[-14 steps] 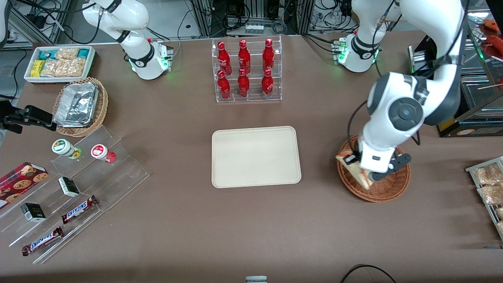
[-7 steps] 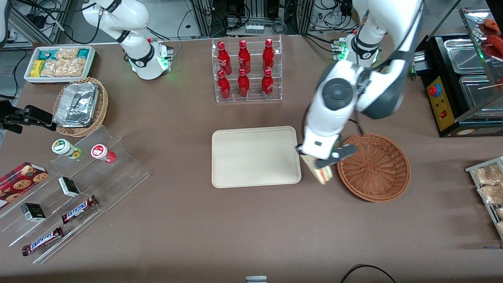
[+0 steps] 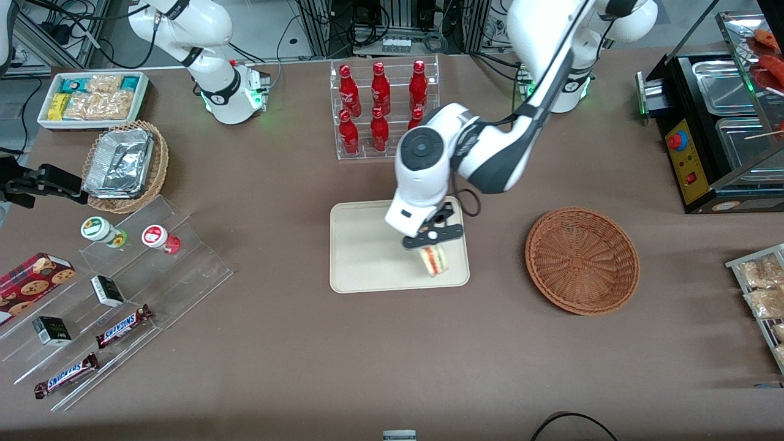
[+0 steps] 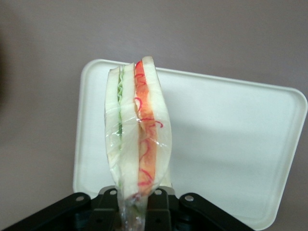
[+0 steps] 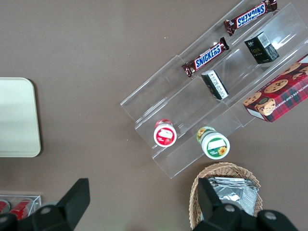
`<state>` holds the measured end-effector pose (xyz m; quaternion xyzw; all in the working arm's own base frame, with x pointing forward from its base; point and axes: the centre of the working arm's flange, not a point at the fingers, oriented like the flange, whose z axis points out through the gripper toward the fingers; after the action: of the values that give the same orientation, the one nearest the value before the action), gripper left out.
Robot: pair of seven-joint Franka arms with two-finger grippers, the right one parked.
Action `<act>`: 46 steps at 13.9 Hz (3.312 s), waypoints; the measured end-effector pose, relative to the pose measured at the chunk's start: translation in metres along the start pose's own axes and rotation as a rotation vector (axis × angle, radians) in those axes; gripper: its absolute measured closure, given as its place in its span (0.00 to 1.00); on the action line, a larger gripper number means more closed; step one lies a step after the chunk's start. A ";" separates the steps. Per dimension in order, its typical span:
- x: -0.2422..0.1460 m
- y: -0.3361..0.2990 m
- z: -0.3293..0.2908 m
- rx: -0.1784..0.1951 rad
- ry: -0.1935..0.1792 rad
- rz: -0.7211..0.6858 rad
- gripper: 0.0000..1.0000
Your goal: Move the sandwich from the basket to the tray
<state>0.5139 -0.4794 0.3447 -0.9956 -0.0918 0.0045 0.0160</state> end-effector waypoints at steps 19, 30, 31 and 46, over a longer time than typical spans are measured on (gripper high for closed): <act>-0.063 0.048 0.110 0.025 -0.022 0.279 0.68; 0.022 -0.055 -0.088 0.028 -0.014 0.085 0.00; 0.036 -0.078 -0.110 0.026 -0.014 0.053 0.00; 0.087 -0.405 -0.278 0.027 -0.124 0.170 0.00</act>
<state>0.5287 -0.0746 0.6357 -0.9973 -0.0076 0.0686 0.0230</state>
